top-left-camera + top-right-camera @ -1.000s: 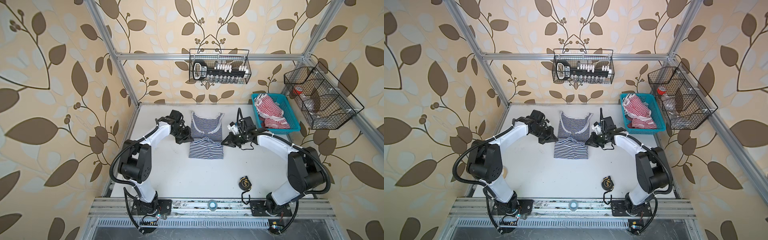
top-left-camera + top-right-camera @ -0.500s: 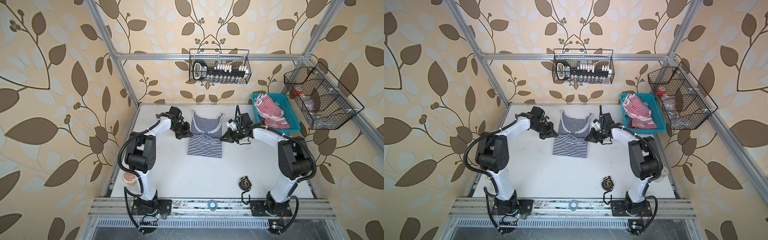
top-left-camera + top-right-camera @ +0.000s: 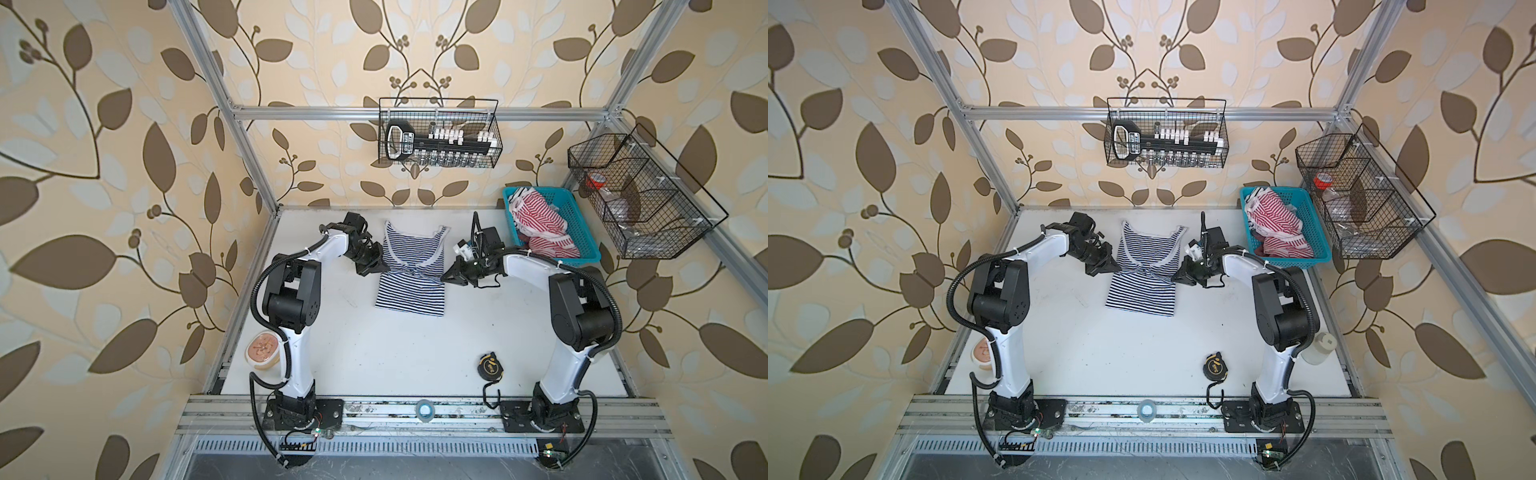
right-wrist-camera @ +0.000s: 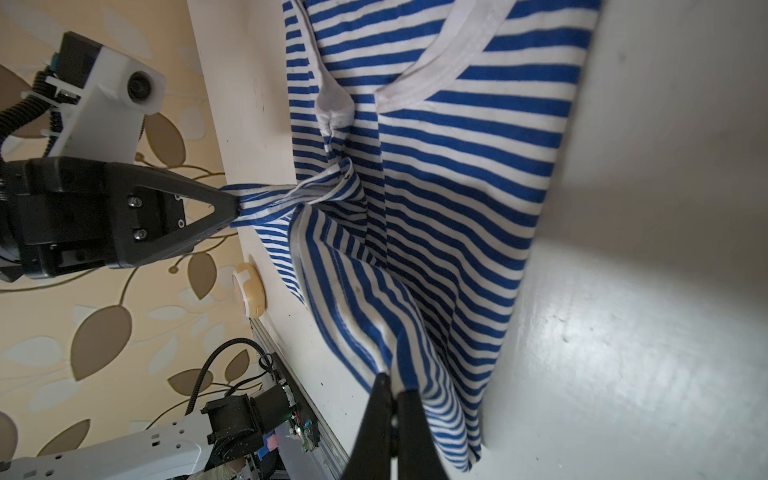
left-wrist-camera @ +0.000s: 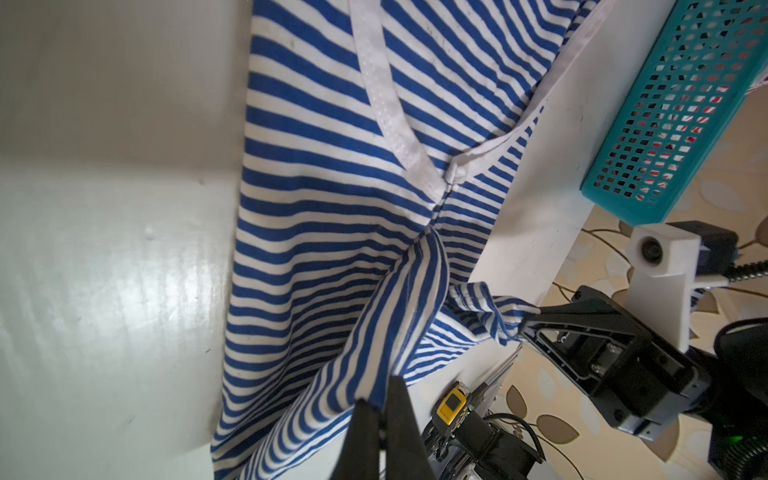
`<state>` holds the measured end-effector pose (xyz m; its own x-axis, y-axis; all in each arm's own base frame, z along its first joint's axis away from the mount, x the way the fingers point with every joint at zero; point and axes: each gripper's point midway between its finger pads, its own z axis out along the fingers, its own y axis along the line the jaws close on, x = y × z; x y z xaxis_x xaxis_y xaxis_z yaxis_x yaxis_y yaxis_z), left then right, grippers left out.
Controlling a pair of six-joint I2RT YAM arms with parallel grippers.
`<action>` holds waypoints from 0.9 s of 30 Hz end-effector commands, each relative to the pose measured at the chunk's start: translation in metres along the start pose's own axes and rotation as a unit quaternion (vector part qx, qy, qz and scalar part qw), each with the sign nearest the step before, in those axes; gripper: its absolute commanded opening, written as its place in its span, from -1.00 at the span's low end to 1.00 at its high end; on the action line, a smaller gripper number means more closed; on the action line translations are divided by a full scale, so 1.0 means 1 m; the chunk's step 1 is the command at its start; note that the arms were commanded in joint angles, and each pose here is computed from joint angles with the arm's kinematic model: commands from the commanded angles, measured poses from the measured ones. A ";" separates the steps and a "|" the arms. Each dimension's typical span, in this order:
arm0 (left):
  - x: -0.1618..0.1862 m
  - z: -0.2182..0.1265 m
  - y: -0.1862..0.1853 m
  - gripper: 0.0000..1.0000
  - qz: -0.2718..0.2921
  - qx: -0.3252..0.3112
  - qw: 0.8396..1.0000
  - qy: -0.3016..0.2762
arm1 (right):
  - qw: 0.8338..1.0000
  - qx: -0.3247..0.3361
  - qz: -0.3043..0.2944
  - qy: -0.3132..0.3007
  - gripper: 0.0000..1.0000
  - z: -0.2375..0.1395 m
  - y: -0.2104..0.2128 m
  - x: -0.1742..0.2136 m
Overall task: Fold and stack the tank tops
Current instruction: 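Lower the folded hem onto the straps and open both grippers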
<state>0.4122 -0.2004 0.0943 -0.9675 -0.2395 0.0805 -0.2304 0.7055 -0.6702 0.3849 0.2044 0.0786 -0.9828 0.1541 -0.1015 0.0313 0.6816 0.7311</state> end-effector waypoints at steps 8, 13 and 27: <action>-0.018 0.004 -0.003 -1.00 0.003 0.022 1.000 0.003 | 1.000 -0.012 0.011 -0.003 -1.00 0.011 -0.009 -0.019; -0.022 0.008 0.005 -0.75 -0.009 0.021 1.000 0.002 | 1.000 -0.013 0.015 0.001 -0.96 0.018 -0.013 -0.024; -0.036 0.001 -0.008 -0.09 -0.028 0.068 0.997 -0.009 | 0.999 -0.018 0.024 -0.027 -0.33 0.011 -0.013 -0.037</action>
<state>0.4379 -0.1933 0.0676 -0.9438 -0.2947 0.1494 -0.3105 0.6367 -0.7058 0.4147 0.1956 0.0538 -0.9734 0.2187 -0.0685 0.0952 0.6578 0.7471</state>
